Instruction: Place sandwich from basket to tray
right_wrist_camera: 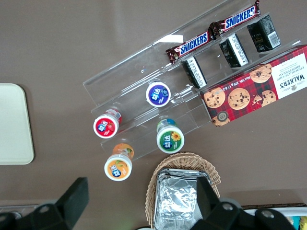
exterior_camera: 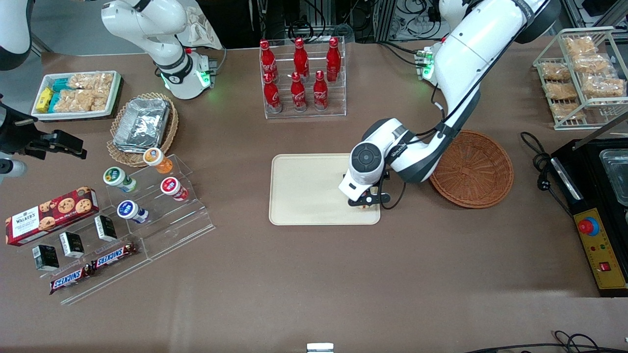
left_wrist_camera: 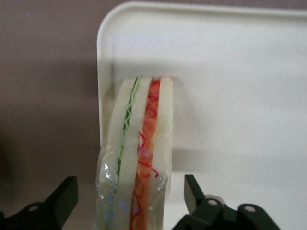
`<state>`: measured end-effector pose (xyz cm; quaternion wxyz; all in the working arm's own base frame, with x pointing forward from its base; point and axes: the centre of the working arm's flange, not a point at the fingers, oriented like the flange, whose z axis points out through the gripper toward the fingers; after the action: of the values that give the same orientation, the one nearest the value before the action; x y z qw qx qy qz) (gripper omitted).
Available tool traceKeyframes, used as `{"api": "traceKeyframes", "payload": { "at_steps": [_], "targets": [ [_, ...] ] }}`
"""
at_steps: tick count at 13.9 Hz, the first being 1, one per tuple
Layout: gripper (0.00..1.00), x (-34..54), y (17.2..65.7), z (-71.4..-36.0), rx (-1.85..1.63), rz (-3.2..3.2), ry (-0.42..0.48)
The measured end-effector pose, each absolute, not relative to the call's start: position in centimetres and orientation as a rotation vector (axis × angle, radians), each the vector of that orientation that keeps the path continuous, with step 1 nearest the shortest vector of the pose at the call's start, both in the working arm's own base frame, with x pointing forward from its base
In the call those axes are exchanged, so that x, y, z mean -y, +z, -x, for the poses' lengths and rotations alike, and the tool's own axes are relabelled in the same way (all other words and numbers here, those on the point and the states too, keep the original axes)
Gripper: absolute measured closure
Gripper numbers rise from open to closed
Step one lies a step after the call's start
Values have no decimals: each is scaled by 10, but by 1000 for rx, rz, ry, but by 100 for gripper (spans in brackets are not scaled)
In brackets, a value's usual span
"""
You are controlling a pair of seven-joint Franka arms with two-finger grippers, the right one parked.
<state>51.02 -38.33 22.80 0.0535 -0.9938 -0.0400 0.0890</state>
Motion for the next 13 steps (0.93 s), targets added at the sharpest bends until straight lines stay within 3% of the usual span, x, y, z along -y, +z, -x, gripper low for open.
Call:
{"api": "traceKeyframes", "payload": {
  "at_steps": [7, 13],
  "targets": [
    [0, 361, 329, -551, 186, 2994, 151],
    [0, 260, 388, -583, 96, 2965, 233]
  ]
}}
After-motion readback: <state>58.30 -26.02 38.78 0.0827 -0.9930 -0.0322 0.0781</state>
